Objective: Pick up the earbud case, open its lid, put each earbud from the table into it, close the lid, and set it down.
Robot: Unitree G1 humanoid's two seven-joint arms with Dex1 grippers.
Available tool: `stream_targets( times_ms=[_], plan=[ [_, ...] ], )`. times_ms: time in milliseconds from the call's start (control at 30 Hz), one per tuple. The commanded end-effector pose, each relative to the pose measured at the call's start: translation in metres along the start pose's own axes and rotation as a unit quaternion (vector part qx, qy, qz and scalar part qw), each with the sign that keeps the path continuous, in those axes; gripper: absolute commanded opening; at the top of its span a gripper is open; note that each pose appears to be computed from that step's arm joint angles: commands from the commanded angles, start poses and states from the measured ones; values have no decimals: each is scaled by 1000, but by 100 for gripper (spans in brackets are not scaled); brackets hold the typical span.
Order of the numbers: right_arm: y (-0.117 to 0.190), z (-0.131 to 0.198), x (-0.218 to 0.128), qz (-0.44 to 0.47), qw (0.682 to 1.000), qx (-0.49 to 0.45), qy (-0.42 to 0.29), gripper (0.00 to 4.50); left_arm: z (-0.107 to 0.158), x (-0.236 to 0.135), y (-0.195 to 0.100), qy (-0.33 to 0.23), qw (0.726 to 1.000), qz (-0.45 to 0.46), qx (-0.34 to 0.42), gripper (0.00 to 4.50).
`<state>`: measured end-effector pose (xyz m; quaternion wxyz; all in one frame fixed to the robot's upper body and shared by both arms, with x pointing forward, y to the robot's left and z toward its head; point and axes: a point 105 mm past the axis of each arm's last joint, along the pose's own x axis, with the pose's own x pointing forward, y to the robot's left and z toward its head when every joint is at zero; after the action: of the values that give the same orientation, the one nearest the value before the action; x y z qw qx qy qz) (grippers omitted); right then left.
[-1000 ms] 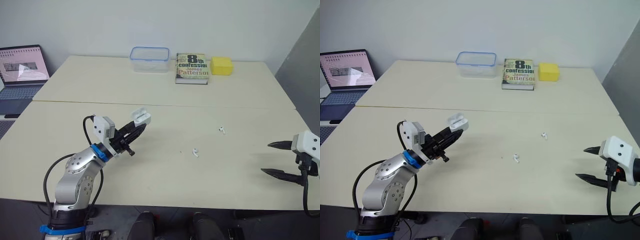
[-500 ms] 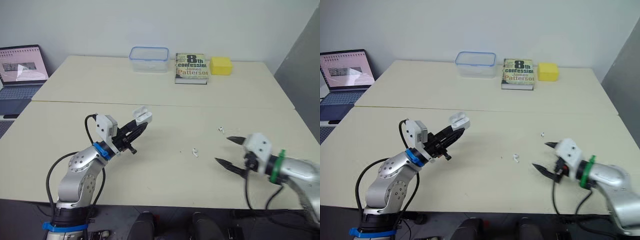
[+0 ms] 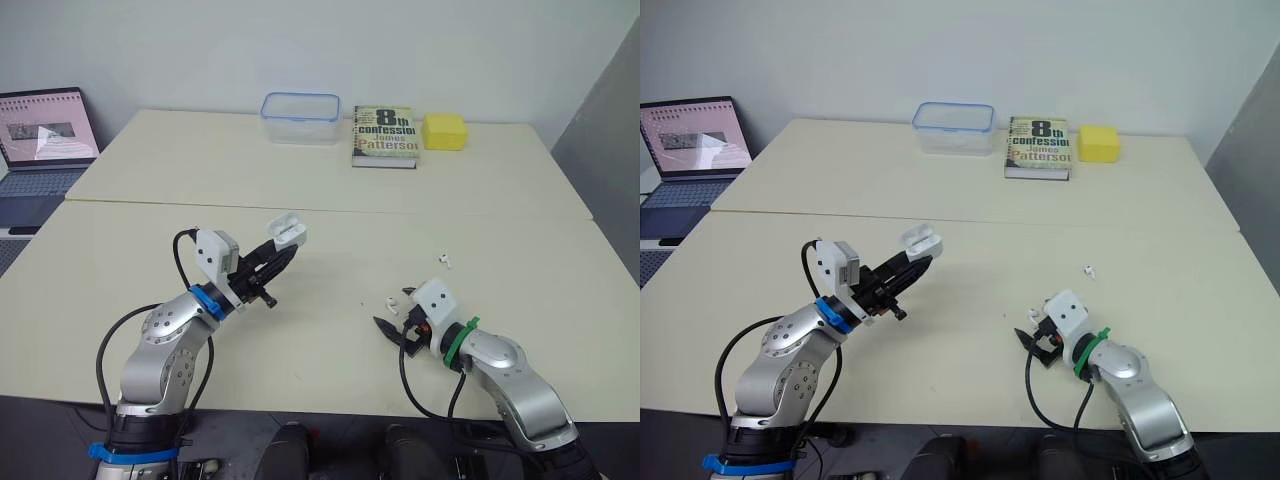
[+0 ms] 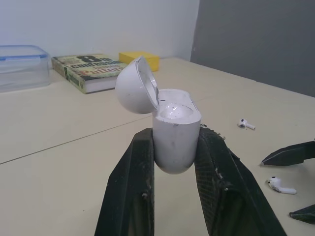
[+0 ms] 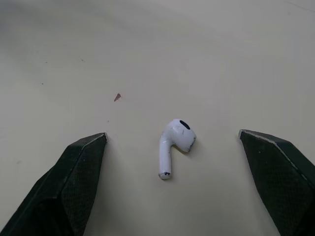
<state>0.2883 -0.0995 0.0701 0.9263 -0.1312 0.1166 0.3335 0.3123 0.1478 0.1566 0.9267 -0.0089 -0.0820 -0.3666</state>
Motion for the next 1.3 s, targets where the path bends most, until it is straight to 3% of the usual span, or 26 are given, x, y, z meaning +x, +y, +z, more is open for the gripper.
stream_targets(
  times_ms=[33, 367, 567, 767, 967, 1100, 1300],
  plan=[
    [3, 2, 7, -17, 1000, 23, -2, 392, 12, 2, -4, -23, 1000, -4, 7, 76],
    [-7, -1, -7, -5, 999, -14, 36, 41, 10, 3, -6, -24, 1000, -1, -3, 76],
    [-12, 8, -42, 138, 980, -131, 61, 40, 8, 0, -14, -18, 1000, -9, -8, 76],
    [-32, -8, -85, 280, 924, -217, 142, 40, 7, -4, -21, -12, 1000, -10, -15, 76],
    [-46, -30, -99, 340, 885, -240, 205, 40, 4, -9, -27, -3, 1000, -7, -17, 76],
    [-52, -39, -101, 346, 879, -238, 226, 40, 3, -10, -30, 0, 1000, -7, -17, 76],
    [-53, -41, -98, 339, 884, -236, 219, 240, 2, -10, -31, 1, 1000, -7, -15, 76]
  ],
)
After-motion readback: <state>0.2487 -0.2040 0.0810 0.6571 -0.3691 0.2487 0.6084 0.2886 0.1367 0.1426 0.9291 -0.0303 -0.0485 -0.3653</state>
